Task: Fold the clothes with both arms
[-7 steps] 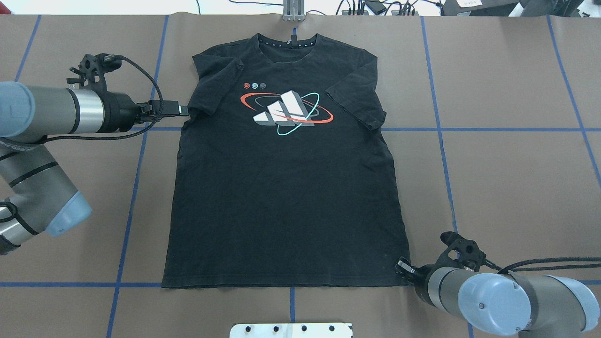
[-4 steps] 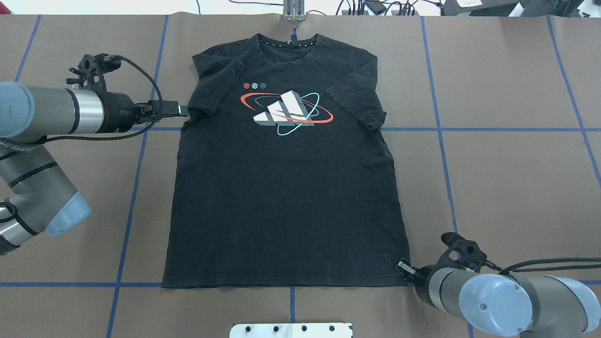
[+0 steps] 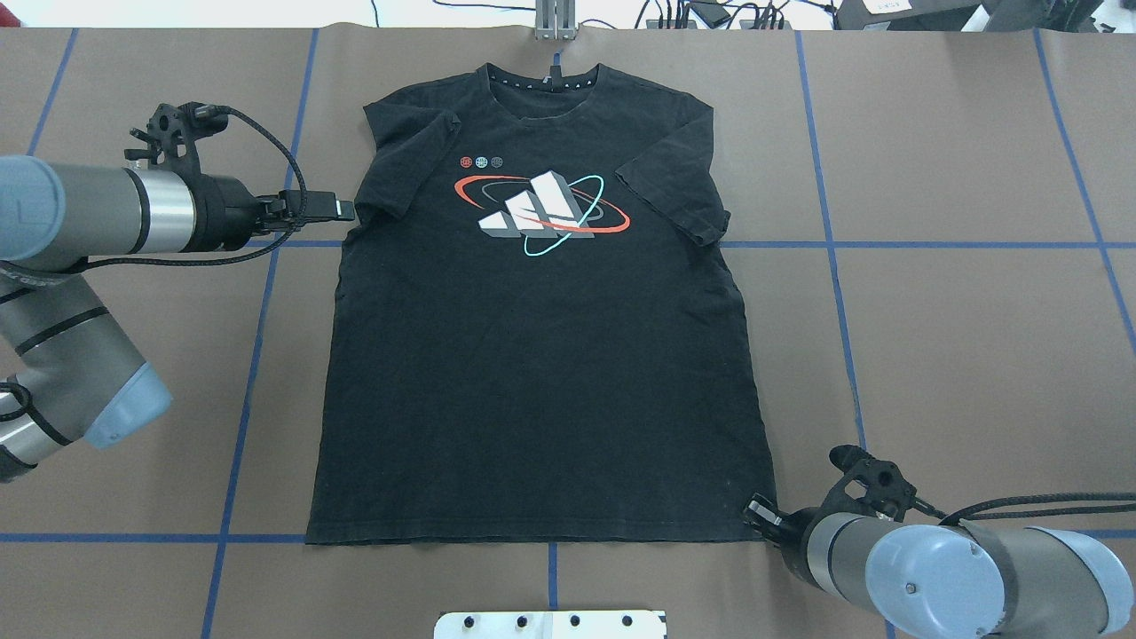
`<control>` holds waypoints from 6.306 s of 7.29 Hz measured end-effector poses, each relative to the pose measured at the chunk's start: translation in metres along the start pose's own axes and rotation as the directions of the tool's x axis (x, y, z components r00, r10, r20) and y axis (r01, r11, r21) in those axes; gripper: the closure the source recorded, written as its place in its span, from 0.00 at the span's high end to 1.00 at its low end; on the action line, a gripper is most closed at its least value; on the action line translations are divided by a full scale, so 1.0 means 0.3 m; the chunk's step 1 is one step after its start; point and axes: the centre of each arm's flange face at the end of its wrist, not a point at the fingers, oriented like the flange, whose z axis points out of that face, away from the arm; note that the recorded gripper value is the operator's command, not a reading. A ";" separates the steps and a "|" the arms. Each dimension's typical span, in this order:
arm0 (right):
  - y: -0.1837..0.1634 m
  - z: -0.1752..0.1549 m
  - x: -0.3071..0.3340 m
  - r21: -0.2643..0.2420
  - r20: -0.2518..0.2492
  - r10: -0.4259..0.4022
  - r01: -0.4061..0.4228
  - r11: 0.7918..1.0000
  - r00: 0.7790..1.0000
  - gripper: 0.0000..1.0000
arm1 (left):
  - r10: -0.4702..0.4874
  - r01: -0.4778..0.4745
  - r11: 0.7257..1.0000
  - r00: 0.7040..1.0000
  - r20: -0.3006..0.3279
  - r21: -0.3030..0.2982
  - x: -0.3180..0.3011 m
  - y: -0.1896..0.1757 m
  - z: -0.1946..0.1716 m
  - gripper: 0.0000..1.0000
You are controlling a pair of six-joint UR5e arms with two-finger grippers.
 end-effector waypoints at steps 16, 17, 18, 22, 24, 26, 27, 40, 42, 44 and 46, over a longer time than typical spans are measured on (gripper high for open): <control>-0.017 -0.013 0.009 0.007 -0.002 0.009 -0.009 1.000 1.000 0.00 | -0.002 0.002 1.000 1.000 0.007 0.021 0.005 -0.004 0.011 1.00; -0.019 -0.014 0.009 0.008 -0.002 0.010 -0.010 1.000 1.000 0.00 | -0.002 0.002 1.000 1.000 0.007 0.021 0.004 -0.004 0.011 1.00; -0.022 -0.019 0.008 0.008 0.000 0.011 -0.011 1.000 1.000 0.00 | -0.002 0.002 1.000 1.000 0.007 0.021 0.005 -0.004 0.010 1.00; -0.031 -0.136 0.002 -0.015 0.028 0.014 -0.013 1.000 1.000 0.00 | -0.055 0.054 0.998 0.998 -0.027 -0.017 0.068 0.073 0.016 0.99; -0.022 -0.184 -0.013 -0.014 0.018 0.011 -0.011 1.000 1.000 0.00 | -0.105 0.105 0.991 0.994 0.006 -0.086 0.064 0.208 -0.016 0.98; -0.020 -0.192 -0.016 -0.012 0.012 0.008 -0.008 1.000 1.000 0.00 | -0.112 0.125 0.978 0.990 0.087 -0.166 0.065 0.360 -0.086 0.99; -0.022 -0.192 -0.017 -0.011 0.011 0.007 -0.007 1.000 1.000 0.00 | -0.111 0.133 0.972 0.987 0.116 -0.195 0.043 0.424 -0.144 0.99; -0.050 -0.200 -0.027 0.001 0.019 0.019 -0.019 1.000 1.000 0.00 | -0.367 0.454 0.859 0.869 0.332 -0.238 0.019 1.045 -0.108 0.67; -0.054 -0.200 -0.027 0.003 0.019 0.021 -0.021 1.000 1.000 0.00 | -0.364 0.454 0.860 0.866 0.344 -0.234 0.013 1.046 -0.105 0.23; -0.061 -0.202 -0.029 0.006 0.020 0.023 -0.024 1.000 1.000 0.00 | -0.368 0.457 0.859 0.864 0.344 -0.231 0.020 1.037 -0.112 0.00; -0.068 -0.204 -0.032 0.009 0.023 0.026 -0.026 1.000 0.999 0.00 | -0.372 0.460 0.860 0.862 0.344 -0.222 0.017 1.021 -0.122 0.00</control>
